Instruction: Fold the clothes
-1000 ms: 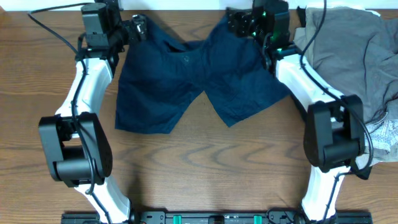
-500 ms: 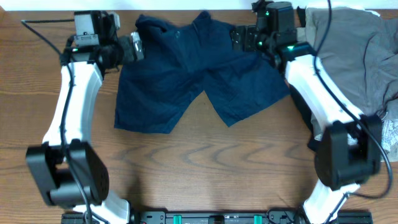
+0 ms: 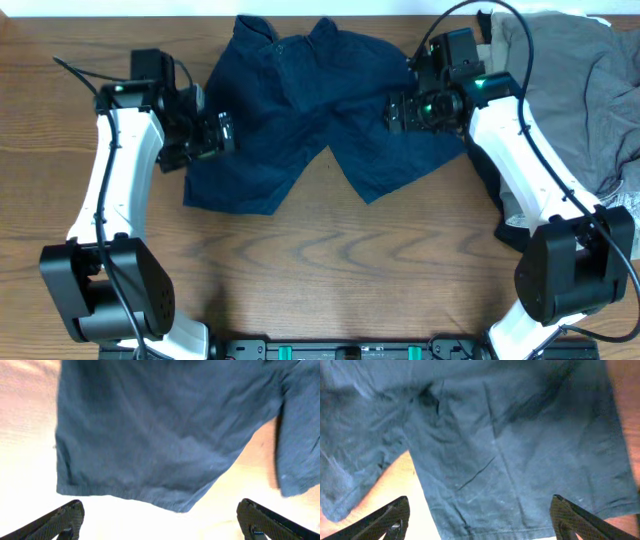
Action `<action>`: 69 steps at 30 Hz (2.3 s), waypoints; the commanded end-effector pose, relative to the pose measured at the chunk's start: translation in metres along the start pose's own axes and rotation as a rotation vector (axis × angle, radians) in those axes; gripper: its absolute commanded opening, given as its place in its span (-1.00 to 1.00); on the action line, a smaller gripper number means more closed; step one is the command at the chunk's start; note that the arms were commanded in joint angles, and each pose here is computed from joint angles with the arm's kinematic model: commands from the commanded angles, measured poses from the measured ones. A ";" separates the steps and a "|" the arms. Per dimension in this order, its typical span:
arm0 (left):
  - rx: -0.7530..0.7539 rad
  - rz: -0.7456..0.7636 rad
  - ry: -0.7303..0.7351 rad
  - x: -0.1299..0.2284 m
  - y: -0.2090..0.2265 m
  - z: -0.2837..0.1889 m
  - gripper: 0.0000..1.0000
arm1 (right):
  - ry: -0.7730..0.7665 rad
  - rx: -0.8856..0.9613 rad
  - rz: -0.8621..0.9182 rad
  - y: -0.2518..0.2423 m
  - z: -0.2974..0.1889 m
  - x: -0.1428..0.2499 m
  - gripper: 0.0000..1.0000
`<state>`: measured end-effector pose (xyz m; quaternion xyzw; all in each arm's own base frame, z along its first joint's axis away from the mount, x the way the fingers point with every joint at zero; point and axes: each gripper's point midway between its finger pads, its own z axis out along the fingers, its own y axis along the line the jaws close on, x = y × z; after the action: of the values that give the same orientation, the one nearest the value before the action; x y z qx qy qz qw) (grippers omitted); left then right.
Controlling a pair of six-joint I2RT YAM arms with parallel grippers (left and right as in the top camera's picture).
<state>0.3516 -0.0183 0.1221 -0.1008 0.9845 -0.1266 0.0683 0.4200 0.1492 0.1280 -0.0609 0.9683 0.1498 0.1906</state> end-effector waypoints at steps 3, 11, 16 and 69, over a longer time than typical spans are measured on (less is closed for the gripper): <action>-0.069 0.010 0.020 0.008 0.014 0.012 0.96 | 0.101 -0.028 -0.158 0.034 0.025 0.043 0.72; -0.059 -0.021 -0.054 -0.011 0.016 0.011 0.96 | 0.151 0.007 -0.333 0.062 0.055 0.088 0.52; -0.061 -0.018 -0.045 -0.009 0.016 0.011 0.96 | 0.158 0.058 -0.366 0.057 0.067 0.104 0.32; -0.070 0.486 0.069 0.077 -0.049 0.118 -0.88 | 0.071 0.020 -0.089 0.011 0.063 0.066 0.42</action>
<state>0.3079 -0.1113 0.0196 0.1455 0.9835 -0.0824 0.0693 0.3758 0.1759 0.0487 -0.1145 0.9722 0.1257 0.1611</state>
